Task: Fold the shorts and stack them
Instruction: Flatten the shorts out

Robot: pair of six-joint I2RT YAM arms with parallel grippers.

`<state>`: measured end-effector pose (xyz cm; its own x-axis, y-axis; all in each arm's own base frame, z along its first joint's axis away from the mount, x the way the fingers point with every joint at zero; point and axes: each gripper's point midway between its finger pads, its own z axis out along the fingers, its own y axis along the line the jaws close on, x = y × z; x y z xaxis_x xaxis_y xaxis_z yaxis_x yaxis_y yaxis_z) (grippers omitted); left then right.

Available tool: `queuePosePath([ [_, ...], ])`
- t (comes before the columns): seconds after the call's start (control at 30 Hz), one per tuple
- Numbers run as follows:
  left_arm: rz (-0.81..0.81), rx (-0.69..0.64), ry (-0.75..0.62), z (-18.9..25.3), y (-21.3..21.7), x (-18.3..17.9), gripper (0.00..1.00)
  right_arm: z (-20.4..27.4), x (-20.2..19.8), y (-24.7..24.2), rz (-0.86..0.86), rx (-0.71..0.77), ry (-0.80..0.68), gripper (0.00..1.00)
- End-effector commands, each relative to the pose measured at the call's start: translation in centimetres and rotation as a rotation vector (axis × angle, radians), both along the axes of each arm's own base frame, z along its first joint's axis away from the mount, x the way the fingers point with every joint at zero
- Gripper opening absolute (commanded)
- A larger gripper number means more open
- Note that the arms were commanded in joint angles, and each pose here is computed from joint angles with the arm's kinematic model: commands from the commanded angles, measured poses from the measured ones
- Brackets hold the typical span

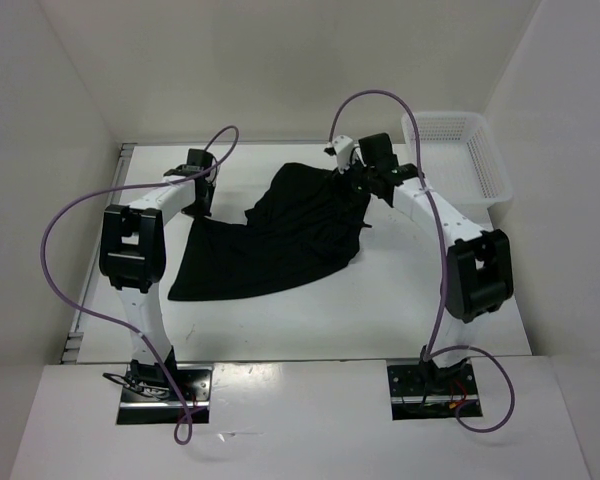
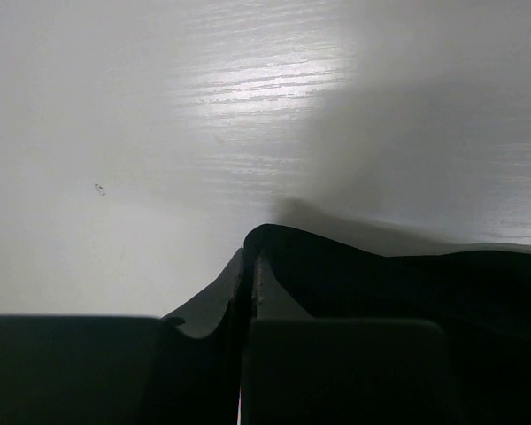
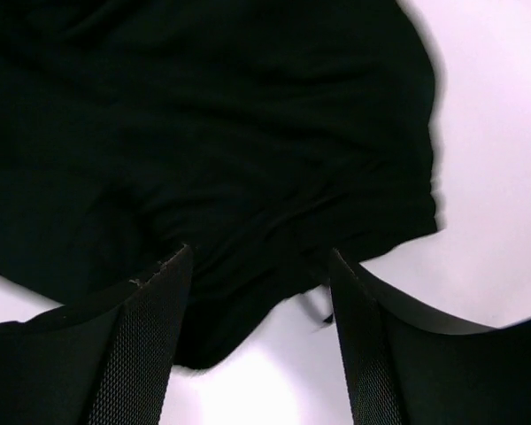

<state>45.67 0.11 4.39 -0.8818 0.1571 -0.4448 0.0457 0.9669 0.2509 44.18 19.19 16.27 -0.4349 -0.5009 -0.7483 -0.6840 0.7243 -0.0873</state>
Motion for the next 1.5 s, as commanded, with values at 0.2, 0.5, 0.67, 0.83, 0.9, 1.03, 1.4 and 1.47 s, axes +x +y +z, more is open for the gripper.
queuePosePath([
  [0.2, 0.02, 0.041, 0.037, -0.9, 1.1, -1.7, 0.0, -4.6, -10.8, 0.2, 0.206, 0.058, 0.288, 0.69],
  [0.5, 0.02, 0.043, 0.049, -0.9, 1.2, -2.7, 0.0, -5.5, -13.4, 2.1, 0.271, 0.144, 0.387, 0.69],
  [0.67, 0.02, 0.043, 0.052, -1.1, 1.2, -3.1, 0.0, -6.5, -13.6, 3.3, 0.284, 0.157, 0.408, 0.68],
  [0.83, 0.02, 0.043, 0.052, -1.1, 1.2, -3.1, 0.0, -7.1, -12.5, 4.1, 0.242, 0.181, 0.397, 0.51],
  [0.9, 0.02, 0.044, 0.062, -1.4, 1.2, -3.4, 0.0, -7.6, -11.5, 3.9, 0.193, 0.17, 0.374, 0.32],
  [1.03, 0.024, 0.052, 0.062, -1.3, 1.4, -3.7, 0.0, -8.7, -12.3, 2.8, 0.243, 0.091, 0.37, 0.05],
  [1.4, 0.073, 0.109, 0.058, -2.1, 3.3, -3.0, 0.0, -12.6, -22.6, -5.7, 0.668, -0.302, 0.474, 0.0],
  [1.47, 0.079, 0.119, 0.048, -1.9, 3.5, -2.4, 0.0, -13.2, -23.3, -7.1, 0.694, -0.365, 0.496, 0.0],
])
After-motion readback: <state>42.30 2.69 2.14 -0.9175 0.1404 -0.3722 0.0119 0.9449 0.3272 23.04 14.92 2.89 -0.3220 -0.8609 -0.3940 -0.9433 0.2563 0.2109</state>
